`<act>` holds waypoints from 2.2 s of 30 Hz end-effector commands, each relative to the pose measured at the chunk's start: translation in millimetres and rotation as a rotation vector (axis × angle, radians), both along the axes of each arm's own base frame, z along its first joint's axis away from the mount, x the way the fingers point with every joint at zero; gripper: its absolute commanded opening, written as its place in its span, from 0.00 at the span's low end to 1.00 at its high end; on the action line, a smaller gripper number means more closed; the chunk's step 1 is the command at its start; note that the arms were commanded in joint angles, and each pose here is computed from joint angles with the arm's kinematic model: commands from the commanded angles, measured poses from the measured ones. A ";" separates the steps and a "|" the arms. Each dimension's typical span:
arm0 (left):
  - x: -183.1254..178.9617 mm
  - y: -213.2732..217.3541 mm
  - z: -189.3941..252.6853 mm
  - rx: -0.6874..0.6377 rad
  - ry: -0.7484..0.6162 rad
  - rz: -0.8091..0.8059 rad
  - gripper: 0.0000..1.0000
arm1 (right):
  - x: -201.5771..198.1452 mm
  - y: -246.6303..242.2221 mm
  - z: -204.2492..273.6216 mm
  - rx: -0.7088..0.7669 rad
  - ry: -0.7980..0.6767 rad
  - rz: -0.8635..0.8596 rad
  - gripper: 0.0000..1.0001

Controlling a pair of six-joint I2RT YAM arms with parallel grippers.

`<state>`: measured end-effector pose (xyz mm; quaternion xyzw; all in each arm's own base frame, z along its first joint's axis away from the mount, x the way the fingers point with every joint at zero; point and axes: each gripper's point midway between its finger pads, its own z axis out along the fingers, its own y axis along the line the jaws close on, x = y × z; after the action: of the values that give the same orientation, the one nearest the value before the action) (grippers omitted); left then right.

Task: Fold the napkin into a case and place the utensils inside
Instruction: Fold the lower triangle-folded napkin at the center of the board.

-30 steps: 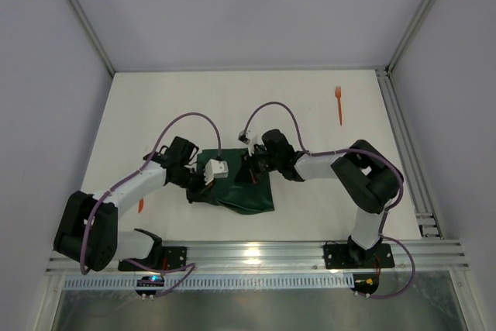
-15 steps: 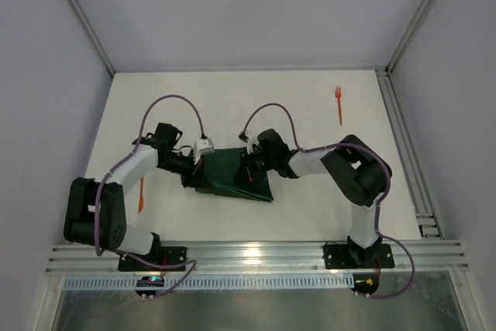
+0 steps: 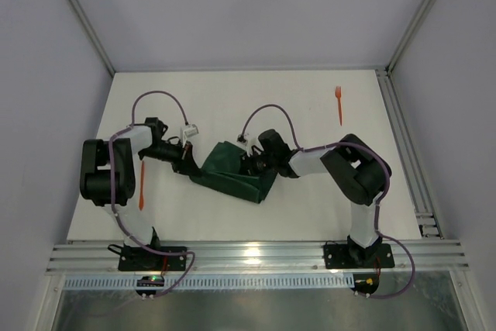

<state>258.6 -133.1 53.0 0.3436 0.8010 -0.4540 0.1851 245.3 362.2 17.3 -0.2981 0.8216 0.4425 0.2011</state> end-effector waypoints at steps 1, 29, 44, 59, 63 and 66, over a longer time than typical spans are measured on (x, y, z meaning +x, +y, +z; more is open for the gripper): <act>13.3 5.3 -1.3 -0.002 0.013 0.047 0.00 | -27.9 -23.9 -36.6 -0.113 0.101 0.046 0.04; -21.8 -22.9 21.0 0.032 -0.094 -0.136 0.00 | 9.7 -41.0 45.0 -0.102 -0.204 -0.143 0.31; -45.1 -18.6 14.4 0.038 -0.077 -0.188 0.00 | -57.9 -66.4 95.6 -0.047 -0.535 -0.072 0.58; -49.0 -18.9 19.8 0.034 -0.080 -0.181 0.00 | -105.4 -23.7 49.3 -0.152 -0.763 -0.037 0.85; -49.0 -19.6 19.9 0.030 -0.074 -0.177 0.00 | -103.8 -28.4 30.0 -0.217 -0.764 -0.076 0.85; -49.1 -19.7 19.1 0.028 -0.069 -0.178 0.00 | -104.2 -28.9 18.0 -0.234 -0.748 -0.094 0.81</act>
<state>211.3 -149.2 63.1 0.4294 0.7752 -0.4364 0.1556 126.5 321.5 21.4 -0.4653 0.7481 0.1995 0.4289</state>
